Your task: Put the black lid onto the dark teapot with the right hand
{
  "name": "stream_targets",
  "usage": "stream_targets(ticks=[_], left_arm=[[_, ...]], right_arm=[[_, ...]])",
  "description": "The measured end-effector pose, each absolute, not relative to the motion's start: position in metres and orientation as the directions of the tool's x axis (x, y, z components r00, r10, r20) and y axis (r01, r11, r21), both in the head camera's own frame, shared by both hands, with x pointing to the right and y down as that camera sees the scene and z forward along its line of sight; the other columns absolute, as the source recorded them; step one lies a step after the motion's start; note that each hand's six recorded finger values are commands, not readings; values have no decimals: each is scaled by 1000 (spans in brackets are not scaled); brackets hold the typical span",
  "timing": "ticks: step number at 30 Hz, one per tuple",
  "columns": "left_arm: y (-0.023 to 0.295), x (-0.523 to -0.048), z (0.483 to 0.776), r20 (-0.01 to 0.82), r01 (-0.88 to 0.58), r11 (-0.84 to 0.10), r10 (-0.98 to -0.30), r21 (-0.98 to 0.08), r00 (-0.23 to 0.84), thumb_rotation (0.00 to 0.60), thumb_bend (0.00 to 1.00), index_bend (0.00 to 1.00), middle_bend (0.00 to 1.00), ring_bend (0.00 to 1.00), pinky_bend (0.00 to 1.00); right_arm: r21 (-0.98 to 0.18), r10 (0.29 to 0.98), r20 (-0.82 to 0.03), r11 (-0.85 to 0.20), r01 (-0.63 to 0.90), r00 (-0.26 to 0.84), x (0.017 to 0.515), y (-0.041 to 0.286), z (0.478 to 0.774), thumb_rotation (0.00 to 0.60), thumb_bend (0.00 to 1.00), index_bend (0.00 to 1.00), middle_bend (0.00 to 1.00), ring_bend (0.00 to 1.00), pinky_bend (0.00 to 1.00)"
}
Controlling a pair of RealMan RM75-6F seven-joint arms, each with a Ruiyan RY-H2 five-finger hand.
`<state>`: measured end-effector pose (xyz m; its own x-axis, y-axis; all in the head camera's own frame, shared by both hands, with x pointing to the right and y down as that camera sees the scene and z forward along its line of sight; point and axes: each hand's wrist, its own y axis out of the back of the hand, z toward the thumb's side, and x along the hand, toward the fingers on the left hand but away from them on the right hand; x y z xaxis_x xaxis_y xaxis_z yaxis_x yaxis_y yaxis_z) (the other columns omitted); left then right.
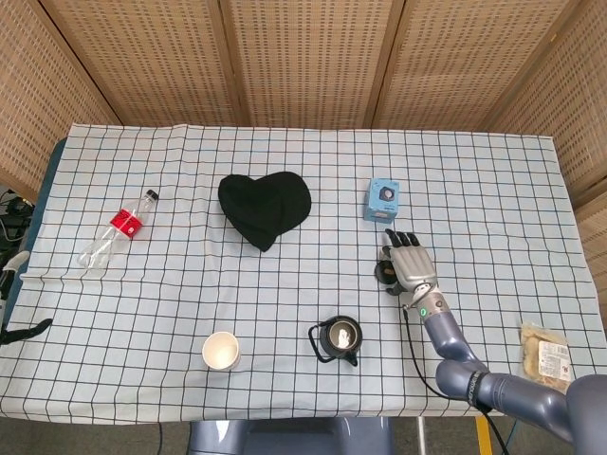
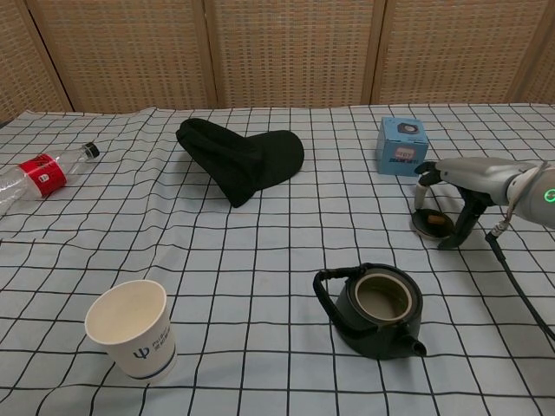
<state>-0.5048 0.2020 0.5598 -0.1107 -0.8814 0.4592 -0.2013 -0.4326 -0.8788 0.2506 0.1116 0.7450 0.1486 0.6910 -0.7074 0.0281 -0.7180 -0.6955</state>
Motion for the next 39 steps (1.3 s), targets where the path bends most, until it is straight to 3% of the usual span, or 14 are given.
stream_targets(ticks=[7, 18, 30, 39], left_arm=[[202, -503, 559, 459, -200, -434, -883, -879, -102, 600, 24, 0, 0, 0, 0], [203, -503, 558, 454, -200, -428, -885, -881, -102, 600, 24, 0, 0, 0, 0], [204, -500, 556, 447, -201, -423, -889, -884, -96, 600, 24, 0, 0, 0, 0], [206, -498, 555, 448, -204, -425, -890, -882, -85, 600, 24, 0, 0, 0, 0]], right_arm=[[-703, 698, -700, -711, 28, 149, 248, 112, 748, 600, 358, 502, 113, 0, 0], [-739, 734, -654, -671, 52, 184, 239, 108, 732, 600, 366, 515, 122, 0, 0], [-790, 778, -564, -606, 92, 277, 214, 108, 677, 600, 365, 515, 122, 0, 0], [-806, 768, -502, -582, 105, 398, 173, 130, 631, 600, 368, 516, 122, 0, 0]])
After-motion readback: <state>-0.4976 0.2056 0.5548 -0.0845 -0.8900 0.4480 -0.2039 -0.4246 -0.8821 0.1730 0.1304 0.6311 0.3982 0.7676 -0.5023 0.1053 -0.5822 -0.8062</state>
